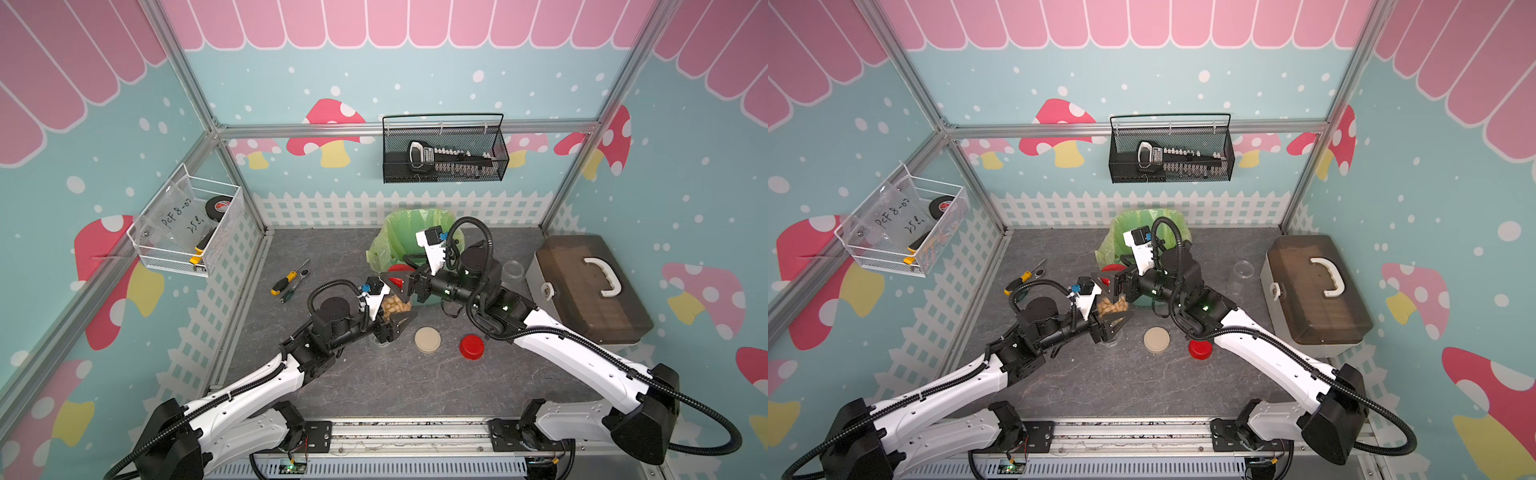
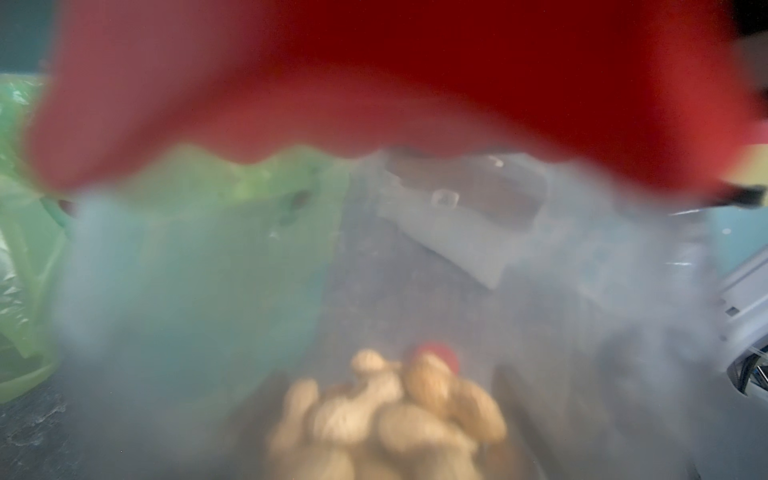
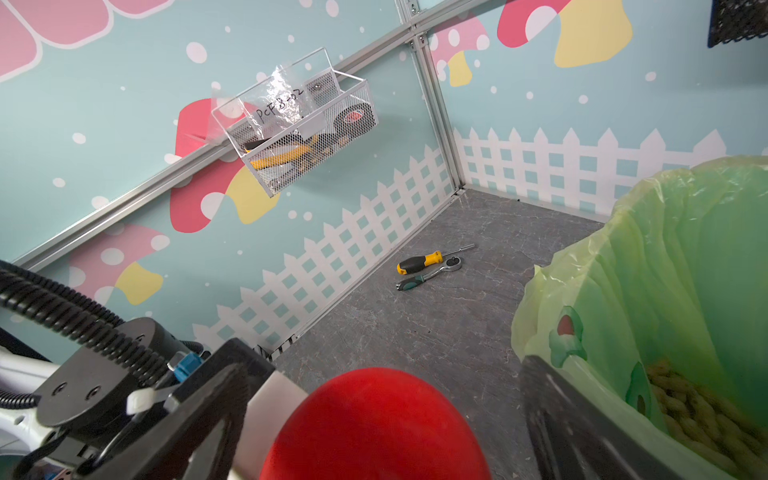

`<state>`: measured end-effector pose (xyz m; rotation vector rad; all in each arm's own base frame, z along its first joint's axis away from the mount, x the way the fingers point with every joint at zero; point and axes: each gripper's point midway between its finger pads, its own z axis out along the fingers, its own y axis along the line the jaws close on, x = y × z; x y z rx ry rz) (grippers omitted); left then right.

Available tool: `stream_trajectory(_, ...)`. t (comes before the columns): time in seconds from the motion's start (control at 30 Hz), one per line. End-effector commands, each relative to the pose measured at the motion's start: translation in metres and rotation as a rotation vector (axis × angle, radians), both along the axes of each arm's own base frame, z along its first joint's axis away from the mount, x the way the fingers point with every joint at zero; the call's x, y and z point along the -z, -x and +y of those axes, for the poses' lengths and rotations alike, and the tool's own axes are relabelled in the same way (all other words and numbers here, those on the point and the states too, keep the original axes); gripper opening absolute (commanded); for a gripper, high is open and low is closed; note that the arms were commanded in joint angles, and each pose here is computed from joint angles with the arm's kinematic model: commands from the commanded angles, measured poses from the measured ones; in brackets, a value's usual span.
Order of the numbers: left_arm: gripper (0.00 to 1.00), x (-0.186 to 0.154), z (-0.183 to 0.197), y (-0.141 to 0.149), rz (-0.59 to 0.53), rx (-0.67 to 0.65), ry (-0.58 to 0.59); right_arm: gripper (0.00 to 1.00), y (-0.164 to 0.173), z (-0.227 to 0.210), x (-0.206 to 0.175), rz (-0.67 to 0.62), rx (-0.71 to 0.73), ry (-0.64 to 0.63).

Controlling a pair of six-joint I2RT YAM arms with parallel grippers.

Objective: Empty moldy peanuts from jars
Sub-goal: Unscrew the lid from the jar.

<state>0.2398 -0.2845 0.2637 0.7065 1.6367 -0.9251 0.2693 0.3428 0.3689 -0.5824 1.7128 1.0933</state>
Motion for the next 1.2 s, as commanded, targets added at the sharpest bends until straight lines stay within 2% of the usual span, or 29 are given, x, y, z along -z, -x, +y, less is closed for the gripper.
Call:
stream_trajectory(0.0, 0.35, -0.022, -0.001, -0.003, -0.061, -0.009, 0.021, 0.97, 0.000, 0.002, -0.014, -0.017, 0.007, -0.021)
stream_trajectory(0.17, 0.35, -0.022, -0.001, -0.002, -0.064, -0.008, 0.021, 0.67, 0.003, 0.001, -0.016, -0.023, 0.007, -0.019)
stream_trajectory(0.27, 0.35, -0.022, 0.000, -0.002, -0.066, -0.012, 0.020, 0.60, 0.002, -0.001, -0.016, -0.028, 0.017, -0.013)
stream_trajectory(0.43, 0.35, -0.024, -0.001, 0.001, -0.066, 0.003, 0.031, 0.58, 0.005, 0.001, -0.015, -0.028, -0.003, 0.001)
stream_trajectory(0.53, 0.35, -0.029, -0.006, 0.010, -0.069, 0.060, 0.048, 0.58, 0.013, 0.002, -0.017, -0.035, -0.046, 0.022)
stream_trajectory(0.73, 0.35, -0.042, -0.011, 0.033, -0.075, 0.205, 0.114, 0.58, 0.040, 0.001, -0.028, -0.063, -0.236, -0.015)
stream_trajectory(0.9, 0.34, -0.056, -0.009, 0.055, -0.067, 0.359, 0.200, 0.58, 0.060, -0.003, -0.041, -0.073, -0.425, -0.120)
stream_trajectory(1.07, 0.34, -0.063, -0.008, 0.067, -0.058, 0.459, 0.241, 0.57, 0.089, -0.002, -0.049, -0.087, -0.628, -0.174)
stream_trajectory(1.17, 0.34, -0.062, -0.011, 0.069, -0.046, 0.481, 0.240, 0.56, 0.096, -0.002, -0.050, -0.099, -0.686, -0.188)
